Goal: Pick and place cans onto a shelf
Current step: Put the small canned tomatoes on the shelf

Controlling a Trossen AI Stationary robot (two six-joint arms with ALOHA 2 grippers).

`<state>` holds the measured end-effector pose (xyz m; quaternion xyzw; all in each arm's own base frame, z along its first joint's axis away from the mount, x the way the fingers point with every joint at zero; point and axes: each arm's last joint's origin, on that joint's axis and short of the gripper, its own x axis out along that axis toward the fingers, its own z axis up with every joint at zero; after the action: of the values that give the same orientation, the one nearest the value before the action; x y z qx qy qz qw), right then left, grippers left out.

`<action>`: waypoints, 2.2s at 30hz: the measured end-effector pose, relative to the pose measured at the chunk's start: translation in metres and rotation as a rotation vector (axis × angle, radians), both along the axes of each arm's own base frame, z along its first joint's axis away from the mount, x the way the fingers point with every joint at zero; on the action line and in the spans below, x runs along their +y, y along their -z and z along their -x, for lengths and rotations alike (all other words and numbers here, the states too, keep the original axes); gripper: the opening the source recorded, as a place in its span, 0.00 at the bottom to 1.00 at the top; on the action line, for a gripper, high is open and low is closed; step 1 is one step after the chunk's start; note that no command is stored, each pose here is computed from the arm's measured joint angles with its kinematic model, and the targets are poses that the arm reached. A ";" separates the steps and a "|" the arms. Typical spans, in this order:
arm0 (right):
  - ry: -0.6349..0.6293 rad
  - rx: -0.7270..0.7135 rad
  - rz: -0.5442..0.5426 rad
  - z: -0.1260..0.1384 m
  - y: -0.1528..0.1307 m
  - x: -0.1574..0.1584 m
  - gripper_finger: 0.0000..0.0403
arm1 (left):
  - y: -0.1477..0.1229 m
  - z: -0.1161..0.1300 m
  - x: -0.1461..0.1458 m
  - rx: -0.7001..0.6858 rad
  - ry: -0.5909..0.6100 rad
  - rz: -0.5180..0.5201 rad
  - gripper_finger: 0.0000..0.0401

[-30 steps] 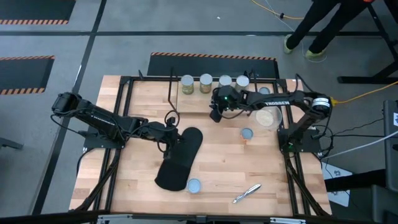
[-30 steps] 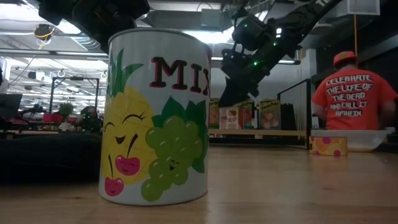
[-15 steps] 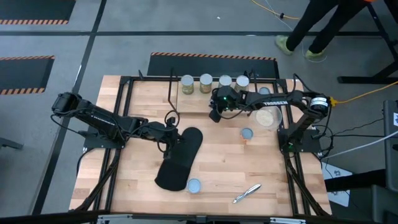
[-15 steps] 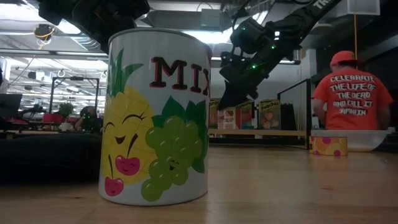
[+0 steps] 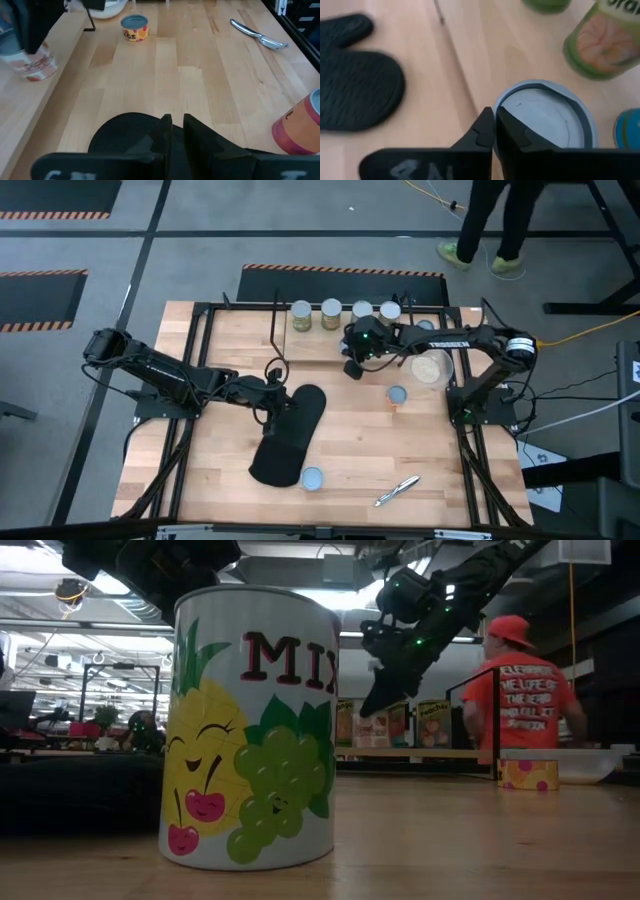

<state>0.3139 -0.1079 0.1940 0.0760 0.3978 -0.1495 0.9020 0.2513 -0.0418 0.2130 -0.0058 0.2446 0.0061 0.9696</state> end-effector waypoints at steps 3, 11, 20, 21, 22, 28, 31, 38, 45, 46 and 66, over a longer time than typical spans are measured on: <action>-0.038 0.036 -0.002 0.009 -0.007 0.002 0.02 | 0.000 0.000 0.000 0.000 0.000 0.000 0.10; -0.274 0.101 0.058 0.030 -0.023 0.005 0.02 | 0.000 0.000 0.000 0.000 0.000 0.000 0.10; -0.366 0.062 0.052 0.036 -0.023 -0.013 0.03 | 0.000 0.000 0.000 0.000 0.000 0.000 0.10; -0.356 0.062 0.052 0.038 -0.023 -0.016 0.03 | 0.000 0.000 0.000 0.000 0.000 0.000 0.10; -0.348 0.063 0.053 0.039 -0.023 -0.018 0.03 | 0.000 0.000 0.000 0.000 0.000 0.000 0.10; -0.300 0.064 0.053 0.045 -0.023 -0.032 0.03 | 0.000 0.000 0.000 0.000 0.000 0.000 0.10; -0.286 0.064 0.053 0.047 -0.023 -0.035 0.03 | 0.000 0.000 0.000 0.000 0.000 0.000 0.10; -0.284 0.065 0.055 0.048 -0.023 -0.037 0.03 | 0.000 0.000 0.000 0.000 0.000 0.000 0.10; -0.286 0.091 0.034 0.043 -0.011 -0.039 0.03 | 0.000 0.000 0.000 0.000 0.000 0.000 0.10; -0.286 0.091 0.035 0.042 -0.011 -0.040 0.03 | 0.000 0.000 0.000 0.000 0.000 0.000 0.10; -0.284 0.100 0.024 0.042 -0.009 -0.039 0.13 | 0.000 0.000 0.000 0.000 0.000 0.000 0.10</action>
<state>0.2716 -0.1474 0.2033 0.0005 0.4471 -0.0287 0.8940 0.2514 -0.0418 0.2130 -0.0058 0.2444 0.0061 0.9696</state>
